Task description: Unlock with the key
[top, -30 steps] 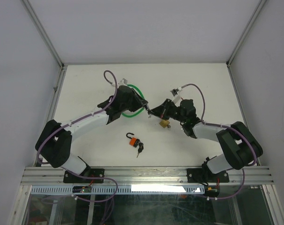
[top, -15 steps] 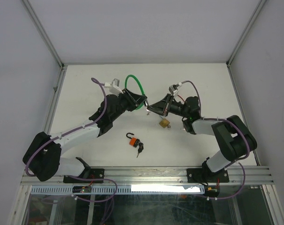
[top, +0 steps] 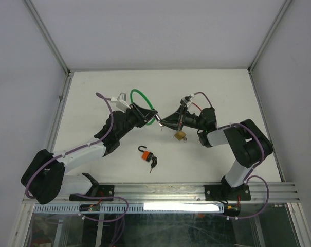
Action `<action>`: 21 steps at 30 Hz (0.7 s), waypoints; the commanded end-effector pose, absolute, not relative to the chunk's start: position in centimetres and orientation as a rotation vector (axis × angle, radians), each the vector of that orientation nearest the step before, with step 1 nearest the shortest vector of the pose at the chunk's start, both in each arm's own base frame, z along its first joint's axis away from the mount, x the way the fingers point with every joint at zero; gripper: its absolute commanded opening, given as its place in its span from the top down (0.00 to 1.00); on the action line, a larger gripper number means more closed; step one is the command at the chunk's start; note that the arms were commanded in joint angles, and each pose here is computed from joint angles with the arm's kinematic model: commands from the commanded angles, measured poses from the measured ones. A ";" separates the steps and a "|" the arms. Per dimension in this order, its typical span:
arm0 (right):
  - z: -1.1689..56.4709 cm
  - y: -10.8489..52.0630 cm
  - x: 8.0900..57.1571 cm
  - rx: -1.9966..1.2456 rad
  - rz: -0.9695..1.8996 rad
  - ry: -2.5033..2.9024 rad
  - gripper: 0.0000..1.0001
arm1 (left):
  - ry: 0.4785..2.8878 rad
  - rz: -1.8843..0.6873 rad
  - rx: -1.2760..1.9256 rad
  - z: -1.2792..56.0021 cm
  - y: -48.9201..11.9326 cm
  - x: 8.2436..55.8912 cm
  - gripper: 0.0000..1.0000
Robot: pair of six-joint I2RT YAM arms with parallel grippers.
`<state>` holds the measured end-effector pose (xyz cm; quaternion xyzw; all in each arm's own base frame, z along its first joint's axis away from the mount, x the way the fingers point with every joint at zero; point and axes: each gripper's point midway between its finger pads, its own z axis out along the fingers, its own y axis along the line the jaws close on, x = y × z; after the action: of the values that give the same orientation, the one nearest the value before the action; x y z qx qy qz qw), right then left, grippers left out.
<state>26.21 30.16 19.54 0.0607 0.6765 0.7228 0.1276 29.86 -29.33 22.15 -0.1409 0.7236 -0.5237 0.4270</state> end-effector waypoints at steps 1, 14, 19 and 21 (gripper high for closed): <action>20.3 29.0 29.7 0.257 1.953 1.889 0.81 | 1.685 -1.546 -0.262 27.2 -29.9 27.2 1.00; 20.6 26.9 28.7 -0.290 1.348 1.992 0.52 | 1.789 -1.347 -0.416 25.3 -27.7 30.0 1.00; 21.8 27.4 28.2 -0.450 1.098 1.958 0.44 | 1.803 -1.345 -0.419 25.1 -27.8 30.1 1.00; 22.0 28.2 27.9 -0.457 1.055 1.970 0.43 | 1.807 -1.346 -0.426 25.0 -27.8 30.1 1.00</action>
<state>27.76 28.08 21.65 -0.1269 0.7713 0.5046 0.3665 29.24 -27.71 19.99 -0.1786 0.7609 -0.4994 0.3739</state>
